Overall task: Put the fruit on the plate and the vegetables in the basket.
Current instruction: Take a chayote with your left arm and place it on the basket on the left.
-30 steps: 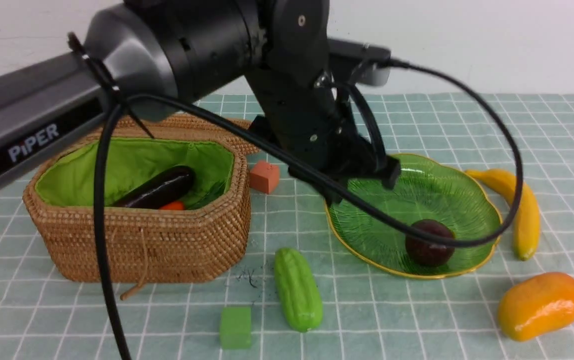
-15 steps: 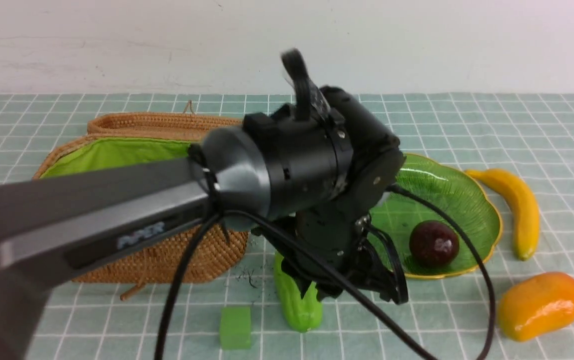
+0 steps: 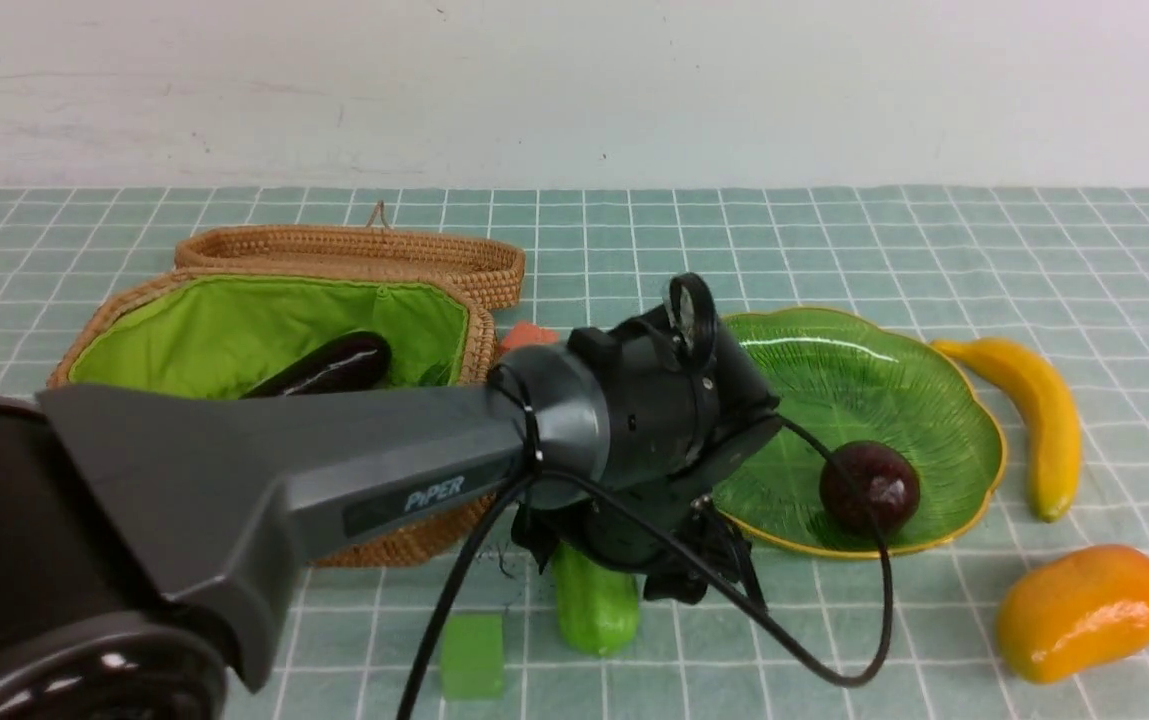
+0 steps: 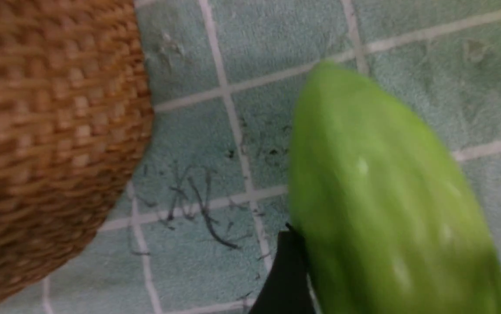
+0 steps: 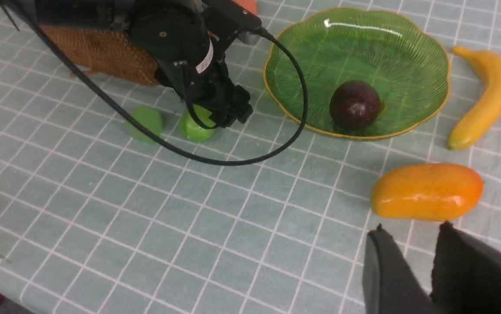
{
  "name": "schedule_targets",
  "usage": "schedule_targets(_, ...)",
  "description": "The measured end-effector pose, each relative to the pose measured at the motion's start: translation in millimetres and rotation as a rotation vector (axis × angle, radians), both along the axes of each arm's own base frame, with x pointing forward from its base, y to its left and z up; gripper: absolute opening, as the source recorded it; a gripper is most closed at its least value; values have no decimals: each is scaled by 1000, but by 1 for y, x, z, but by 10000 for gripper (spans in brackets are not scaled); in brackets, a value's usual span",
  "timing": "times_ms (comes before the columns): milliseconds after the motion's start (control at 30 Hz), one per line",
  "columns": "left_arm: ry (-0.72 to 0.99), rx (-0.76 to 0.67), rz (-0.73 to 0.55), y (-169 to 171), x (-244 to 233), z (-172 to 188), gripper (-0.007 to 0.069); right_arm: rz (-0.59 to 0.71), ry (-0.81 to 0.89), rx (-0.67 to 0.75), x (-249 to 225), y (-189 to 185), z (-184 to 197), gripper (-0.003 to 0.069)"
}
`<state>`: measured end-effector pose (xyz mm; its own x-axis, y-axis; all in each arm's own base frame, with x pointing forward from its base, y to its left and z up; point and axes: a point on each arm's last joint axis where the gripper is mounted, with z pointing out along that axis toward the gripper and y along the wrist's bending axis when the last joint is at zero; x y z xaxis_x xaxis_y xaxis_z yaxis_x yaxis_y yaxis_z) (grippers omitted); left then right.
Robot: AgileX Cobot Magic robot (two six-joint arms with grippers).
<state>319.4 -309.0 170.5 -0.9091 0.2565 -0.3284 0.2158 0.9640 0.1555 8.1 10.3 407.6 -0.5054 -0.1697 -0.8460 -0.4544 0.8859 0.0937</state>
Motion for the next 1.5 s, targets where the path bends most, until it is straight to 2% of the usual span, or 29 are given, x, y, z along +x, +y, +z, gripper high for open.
schedule_targets(33, 7, -1, 5, -1, 0, -4, 535, 10, -4, 5, 0, 1, 0, 178)
schedule_targets(67, 7, -1, 5, -1, 0, -4, 527, 13, -4, 6, 0, 1, 0, 178)
schedule_targets(133, 11, -11, 6, -2, 0, -5, 430, 35, -19, 11, 0, 3, 1, 178)
schedule_targets(167, 15, -16, 10, -2, -1, -5, 414, 42, -26, 15, 0, 4, 2, 178)
schedule_targets(333, 52, -11, 23, -1, -6, 0, 422, 70, -51, 42, 0, 7, 5, 178)
schedule_targets(433, 56, 1, -1, 1, -11, 19, 422, 71, -55, 46, 0, 7, 5, 178)
schedule_targets(500, 10, -10, -92, 6, -21, 62, 422, 70, -68, 56, 0, 7, 7, 178)
schedule_targets(533, -2, -10, -113, 8, -22, 70, 422, 70, -72, 58, 0, 7, 7, 178)
schedule_targets(600, -81, 12, -271, 23, -35, 122, 422, 66, -107, 78, 2, 8, 10, 178)
schedule_targets(633, -87, 17, -284, 25, -36, 126, 422, 65, -114, 83, 2, 8, 11, 178)
schedule_targets(700, -139, 72, -392, 41, -43, 156, 422, 61, -152, 105, 4, 9, 15, 178)
schedule_targets(733, -175, 136, -472, 60, -43, 176, 422, 57, -185, 123, 5, 9, 18, 178)
schedule_targets(833, -226, 227, -586, 87, -40, 200, 422, 53, -223, 145, 6, 9, 22, 179)
schedule_targets(867, -251, 294, -650, 107, -32, 210, 422, 51, -239, 154, 7, 9, 23, 179)
schedule_targets(933, -257, 323, -666, 118, -26, 213, 422, 50, -241, 155, 7, 9, 24, 179)
schedule_targets(1000, -238, 408, -713, 143, -10, 214, 422, 51, -240, 154, 7, 9, 23, 181)
schedule_targets(1167, -156, 498, -757, 175, 25, 192, 422, 51, -234, 151, 6, 9, 23, 181)
schedule_targets(1333, -121, 508, -763, 185, 54, 163, 428, 51, -233, 150, 7, 9, 23, 181)
schedule_targets(1500, -106, 513, -777, 181, 63, 148, 514, 63, -214, 162, 9, 12, 23, 181)
